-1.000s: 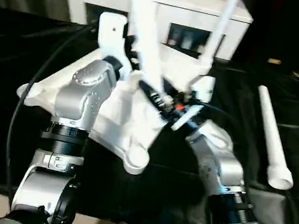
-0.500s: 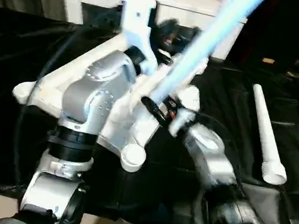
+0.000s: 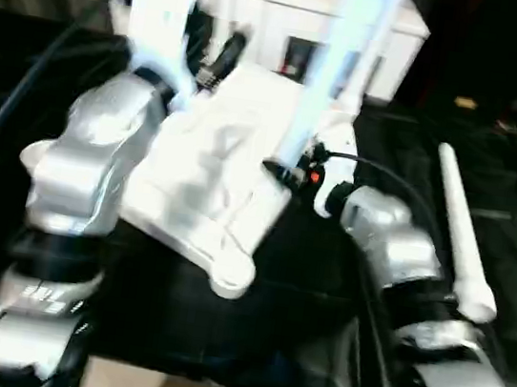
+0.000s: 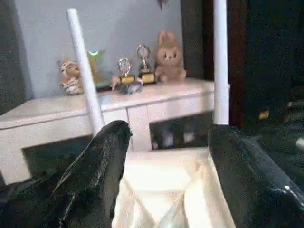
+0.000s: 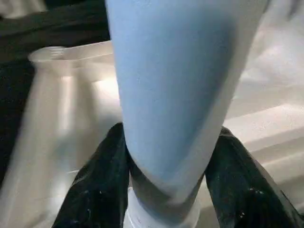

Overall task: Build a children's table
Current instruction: Pick table leg

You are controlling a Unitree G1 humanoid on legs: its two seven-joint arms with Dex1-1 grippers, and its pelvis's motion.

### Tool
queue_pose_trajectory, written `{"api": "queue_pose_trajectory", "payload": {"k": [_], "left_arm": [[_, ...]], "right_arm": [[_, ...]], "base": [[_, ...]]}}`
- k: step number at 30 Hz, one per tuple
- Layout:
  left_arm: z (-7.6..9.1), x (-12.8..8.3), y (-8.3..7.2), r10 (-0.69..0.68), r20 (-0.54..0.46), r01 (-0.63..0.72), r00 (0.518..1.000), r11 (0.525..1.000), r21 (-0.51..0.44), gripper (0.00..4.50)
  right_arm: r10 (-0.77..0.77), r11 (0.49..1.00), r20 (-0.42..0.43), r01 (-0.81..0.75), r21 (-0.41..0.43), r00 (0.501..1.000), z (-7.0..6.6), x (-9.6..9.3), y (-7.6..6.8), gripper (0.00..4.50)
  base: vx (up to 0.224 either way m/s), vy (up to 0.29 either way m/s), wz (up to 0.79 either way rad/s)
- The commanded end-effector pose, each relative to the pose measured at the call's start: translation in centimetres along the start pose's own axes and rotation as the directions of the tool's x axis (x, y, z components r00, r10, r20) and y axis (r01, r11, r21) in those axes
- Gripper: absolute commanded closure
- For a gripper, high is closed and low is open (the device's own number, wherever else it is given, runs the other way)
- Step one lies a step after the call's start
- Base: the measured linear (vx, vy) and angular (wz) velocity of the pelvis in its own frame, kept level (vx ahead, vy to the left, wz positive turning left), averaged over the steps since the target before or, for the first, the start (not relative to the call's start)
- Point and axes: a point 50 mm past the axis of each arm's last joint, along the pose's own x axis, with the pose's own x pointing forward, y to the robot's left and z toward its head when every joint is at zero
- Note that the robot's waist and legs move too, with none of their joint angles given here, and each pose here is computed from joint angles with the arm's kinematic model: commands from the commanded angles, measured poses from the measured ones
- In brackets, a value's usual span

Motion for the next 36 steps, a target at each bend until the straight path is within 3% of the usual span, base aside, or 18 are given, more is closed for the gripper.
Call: {"api": "queue_pose_trajectory", "payload": {"k": [1, 4, 6, 10, 13, 14, 16, 22, 23, 25, 26, 28, 36], "left_arm": [[1.5, -0.6, -2.1, -0.172, 0.085, 0.177, 0.981, 0.983, -0.049, 1.43], [2.2, -1.2, -2.9, -0.26, 0.136, 0.275, 0.956, 0.956, -0.106, 1.43], [2.9, -1.5, -3.7, -0.329, 0.177, 0.357, 0.928, 0.921, -0.158, 1.08], [4.3, -1.9, -5.7, -0.46, 0.291, 0.533, 0.839, 0.803, -0.268, 0.8], [4.7, -1.9, -6.7, -0.523, 0.317, 0.605, 0.791, 0.742, -0.288, 0.65], [4.7, -1.9, -7.6, -0.593, 0.303, 0.665, 0.746, 0.695, -0.274, 0.65], [4.7, -1.9, -8.1, -0.628, 0.284, 0.688, 0.725, 0.675, -0.265, 0.36], [4.4, -0.9, -8.4, -0.632, 0.246, 0.678, 0.735, 0.679, -0.282, 0.07], [3.9, -0.3, -8.2, -0.613, 0.202, 0.645, 0.764, 0.708, -0.287, 0.07], [3.7, -0.1, -8.0, -0.604, 0.186, 0.63, 0.775, 0.72, -0.289, 0.07], [3.4, 0.4, -7.5, -0.563, 0.155, 0.581, 0.812, 0.756, -0.3, 0.07], [3.2, 0.6, -7.0, -0.527, 0.14, 0.543, 0.838, 0.781, -0.31, 0.07], [3.3, 0.3, -4.0, -0.371, 0.156, 0.402, 0.915, 0.829, -0.388, 0.07]], "right_arm": [[0.163, 0.984, 0.071, -0.167, 0.058, 0.984, 2.4, -1.5, 1.4, 2.65], [0.242, 0.966, 0.095, -0.248, 0.069, 0.966, 3.6, -2.9, 1.7, 2.65], [0.288, 0.952, 0.093, -0.295, 0.081, 0.953, 4.1, -3.8, 1.7, 2.65], [0.357, 0.929, 0.046, -0.36, 0.085, 0.933, 4.2, -5.1, 2.3, 2.65], [0.358, 0.93, 0.015, -0.358, 0.088, 0.934, 4.0, -5.4, 2.6, 2.65], [0.348, 0.935, 0.006, -0.348, 0.071, 0.937, 4.0, -5.4, 2.6, 2.65], [0.351, 0.934, 0.008, -0.351, 0.071, 0.936, 4.2, -5.4, 2.7, 2.65], [0.363, 0.93, 0.008, -0.363, 0.065, 0.932, 4.5, -5.3, 3.0, 2.65], [0.365, 0.929, 0.001, -0.365, 0.061, 0.931, 4.5, -5.2, 3.2, 2.65], [0.366, 0.929, -0.001, -0.366, 0.06, 0.93, 4.5, -5.2, 3.3, 2.65], [0.369, 0.928, -0.006, -0.369, 0.055, 0.929, 4.5, -5.1, 3.4, 2.65], [0.369, 0.928, -0.011, -0.368, 0.051, 0.929, 4.4, -5.1, 3.5, 2.65], [0.28, 0.96, -0.006, -0.28, -0.002, 0.96, 4.6, -4.9, 2.7, 2.65]], "base": [[0.0, 0.0, 0.0], [0.0, 0.0, 0.0], [0.0, 0.0, 0.0], [0.0, 0.0, 0.0], [0.0, 0.0, 0.0], [0.0, 0.0, 0.0], [0.0, 0.0, 0.0], [0.0, 0.0, 0.0], [0.0, 0.0, 0.0], [0.0, 0.0, 0.0], [0.0, 0.0, 0.0], [0.0, 0.0, 0.0], [0.0, 0.0, 0.0]]}}
